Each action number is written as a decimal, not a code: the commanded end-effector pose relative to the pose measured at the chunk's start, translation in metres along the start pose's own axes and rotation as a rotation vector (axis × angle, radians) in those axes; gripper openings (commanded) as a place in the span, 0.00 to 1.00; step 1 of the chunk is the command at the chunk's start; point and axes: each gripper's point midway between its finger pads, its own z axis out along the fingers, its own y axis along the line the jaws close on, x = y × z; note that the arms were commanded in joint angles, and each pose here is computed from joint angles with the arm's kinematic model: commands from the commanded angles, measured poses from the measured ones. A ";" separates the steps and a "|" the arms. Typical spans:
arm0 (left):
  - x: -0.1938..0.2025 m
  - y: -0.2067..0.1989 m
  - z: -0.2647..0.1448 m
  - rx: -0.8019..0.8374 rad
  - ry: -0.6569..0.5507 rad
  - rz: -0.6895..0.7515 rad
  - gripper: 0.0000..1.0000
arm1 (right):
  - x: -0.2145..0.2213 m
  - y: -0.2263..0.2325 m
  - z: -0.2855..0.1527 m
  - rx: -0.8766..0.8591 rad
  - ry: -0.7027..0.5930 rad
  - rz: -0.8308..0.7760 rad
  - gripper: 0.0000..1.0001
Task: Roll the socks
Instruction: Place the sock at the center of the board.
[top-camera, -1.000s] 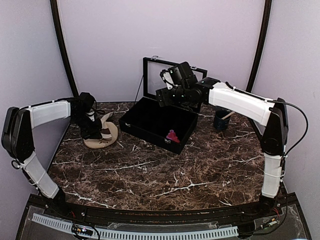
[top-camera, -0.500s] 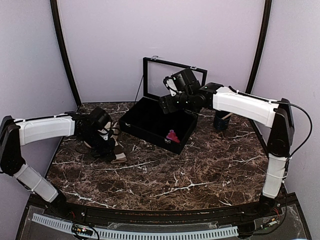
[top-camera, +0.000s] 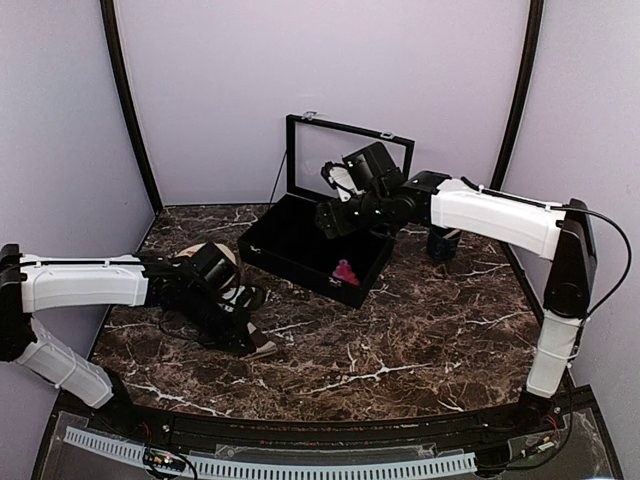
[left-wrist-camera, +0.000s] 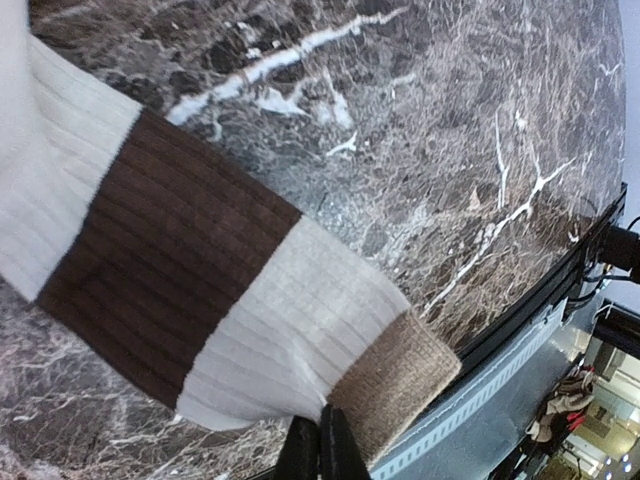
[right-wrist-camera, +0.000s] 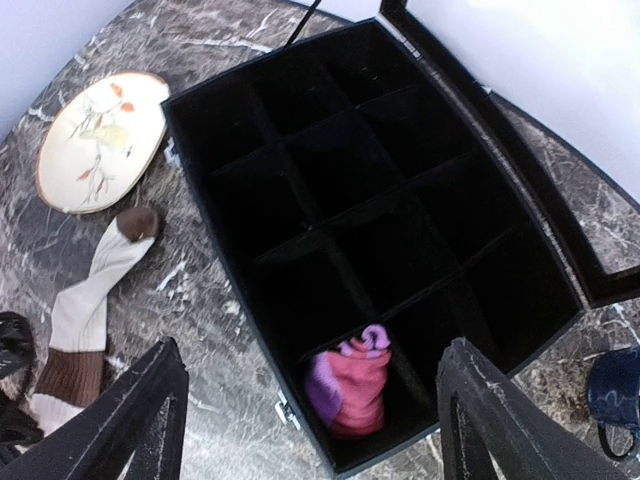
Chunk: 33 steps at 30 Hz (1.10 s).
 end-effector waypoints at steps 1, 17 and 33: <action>0.005 -0.024 0.023 0.043 0.057 0.056 0.00 | -0.003 0.016 -0.020 -0.064 -0.027 -0.014 0.79; -0.001 -0.070 0.016 0.032 0.051 0.185 0.48 | 0.027 0.043 -0.047 -0.137 0.004 -0.047 0.77; -0.063 0.042 -0.067 -0.264 -0.346 -0.066 0.53 | 0.062 0.093 -0.050 -0.251 0.061 -0.035 0.73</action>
